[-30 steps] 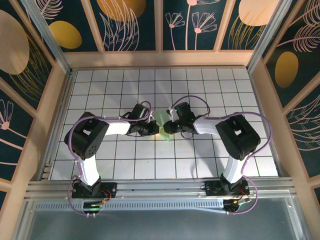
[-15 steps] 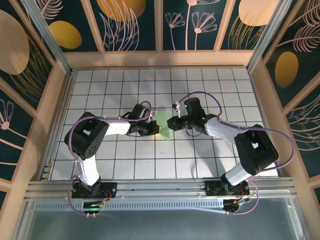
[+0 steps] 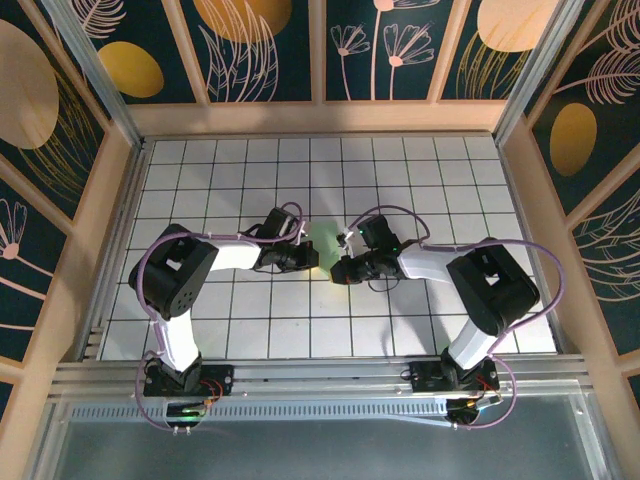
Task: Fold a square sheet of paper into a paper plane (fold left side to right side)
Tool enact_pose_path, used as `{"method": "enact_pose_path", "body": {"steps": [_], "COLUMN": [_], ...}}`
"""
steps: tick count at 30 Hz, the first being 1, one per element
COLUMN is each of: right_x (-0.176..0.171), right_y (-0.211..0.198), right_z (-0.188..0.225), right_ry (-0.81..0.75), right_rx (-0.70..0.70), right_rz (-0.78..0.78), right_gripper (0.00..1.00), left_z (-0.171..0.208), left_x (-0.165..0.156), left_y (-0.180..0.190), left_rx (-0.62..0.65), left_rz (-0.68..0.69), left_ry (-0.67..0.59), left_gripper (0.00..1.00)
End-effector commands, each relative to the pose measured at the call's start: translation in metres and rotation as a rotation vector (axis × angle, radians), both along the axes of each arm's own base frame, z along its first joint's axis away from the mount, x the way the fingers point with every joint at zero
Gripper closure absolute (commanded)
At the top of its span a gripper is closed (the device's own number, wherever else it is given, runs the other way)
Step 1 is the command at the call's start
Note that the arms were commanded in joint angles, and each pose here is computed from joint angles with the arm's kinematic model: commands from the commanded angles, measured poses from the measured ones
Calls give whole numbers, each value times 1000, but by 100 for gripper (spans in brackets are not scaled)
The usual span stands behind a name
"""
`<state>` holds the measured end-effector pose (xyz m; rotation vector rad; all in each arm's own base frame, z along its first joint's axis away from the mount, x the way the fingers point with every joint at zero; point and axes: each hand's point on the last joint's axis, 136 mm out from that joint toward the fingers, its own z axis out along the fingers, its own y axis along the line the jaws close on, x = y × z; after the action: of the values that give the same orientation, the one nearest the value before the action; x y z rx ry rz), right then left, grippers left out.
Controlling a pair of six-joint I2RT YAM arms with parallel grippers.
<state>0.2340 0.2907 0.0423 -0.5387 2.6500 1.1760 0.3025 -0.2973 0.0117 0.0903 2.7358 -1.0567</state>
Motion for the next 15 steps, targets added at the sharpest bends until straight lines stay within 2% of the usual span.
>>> {"method": "enact_pose_path", "body": {"steps": [1,15], "right_x": [0,-8], "right_y": [1,-5], "right_z": [-5,-26], "right_ry": [10,79], "right_rx": [6,-32], "right_rz": [-7,-21], "right_gripper": [100,100], "left_z": [-38,-37], "left_x": [-16,-16], "left_y": [30,30], "left_rx": [158,157], "left_rz": [49,48], "left_ry": [85,83], "left_gripper": [100,100]}}
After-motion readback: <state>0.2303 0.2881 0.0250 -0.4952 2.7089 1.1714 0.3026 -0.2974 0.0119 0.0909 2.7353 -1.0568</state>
